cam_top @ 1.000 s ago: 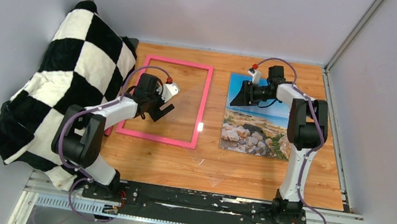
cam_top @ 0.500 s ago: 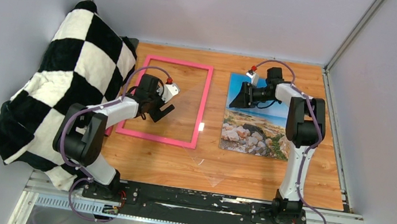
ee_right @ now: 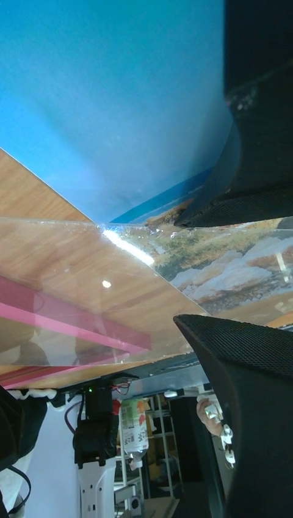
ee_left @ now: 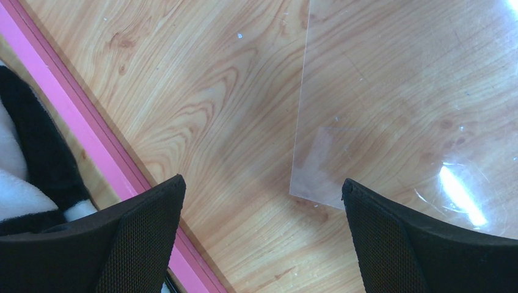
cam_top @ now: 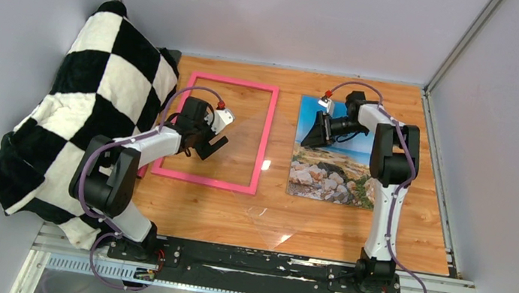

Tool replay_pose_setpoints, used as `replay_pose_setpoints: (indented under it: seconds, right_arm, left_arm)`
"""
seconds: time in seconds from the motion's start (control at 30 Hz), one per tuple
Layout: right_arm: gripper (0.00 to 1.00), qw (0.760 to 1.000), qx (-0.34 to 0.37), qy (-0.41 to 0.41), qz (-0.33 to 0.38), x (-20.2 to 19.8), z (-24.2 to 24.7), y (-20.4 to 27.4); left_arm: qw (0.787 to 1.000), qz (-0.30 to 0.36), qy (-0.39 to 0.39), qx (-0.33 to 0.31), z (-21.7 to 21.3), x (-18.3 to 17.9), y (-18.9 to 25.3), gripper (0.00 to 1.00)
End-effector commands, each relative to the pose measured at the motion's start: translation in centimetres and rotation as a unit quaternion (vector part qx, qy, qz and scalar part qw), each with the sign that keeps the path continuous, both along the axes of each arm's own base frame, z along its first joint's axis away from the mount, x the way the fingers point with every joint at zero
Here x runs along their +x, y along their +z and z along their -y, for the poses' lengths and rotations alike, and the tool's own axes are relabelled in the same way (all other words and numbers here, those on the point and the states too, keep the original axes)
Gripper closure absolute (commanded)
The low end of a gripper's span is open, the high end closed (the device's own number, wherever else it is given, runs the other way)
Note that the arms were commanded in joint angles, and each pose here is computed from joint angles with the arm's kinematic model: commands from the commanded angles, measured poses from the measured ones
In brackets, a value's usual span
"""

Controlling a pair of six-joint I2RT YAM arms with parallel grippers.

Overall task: Take the photo out of the frame
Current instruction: Pick up the photo frame item at the center of the board.

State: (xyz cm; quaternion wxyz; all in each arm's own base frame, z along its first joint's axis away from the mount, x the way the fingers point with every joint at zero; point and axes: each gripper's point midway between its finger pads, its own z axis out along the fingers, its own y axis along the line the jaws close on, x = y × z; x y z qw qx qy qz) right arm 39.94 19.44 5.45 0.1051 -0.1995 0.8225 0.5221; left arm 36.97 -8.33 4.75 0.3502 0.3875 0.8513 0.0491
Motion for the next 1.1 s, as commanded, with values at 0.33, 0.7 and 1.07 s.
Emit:
replay_pose_setpoints:
  seconds: [0.33, 0.7, 1.07]
  right_arm:
    - [0.52, 0.996, 0.045, 0.017, -0.071, -2.3, -0.6, 1.0]
    - [0.59, 0.995, 0.028, 0.042, -0.091, -3.6, -2.0, -0.5]
    - [0.76, 0.993, 0.035, 0.049, -0.104, -3.9, -2.6, -0.6]
  left_arm:
    - [1.000, 0.005, 0.002, -0.005, 0.5, 0.5, 0.2, 0.00]
    - [1.000, 0.003, 0.000, -0.005, 0.8, 0.5, -0.1, 0.00]
    - [1.000, 0.002, -0.003, -0.005, 1.0, 0.4, -0.2, 0.00]
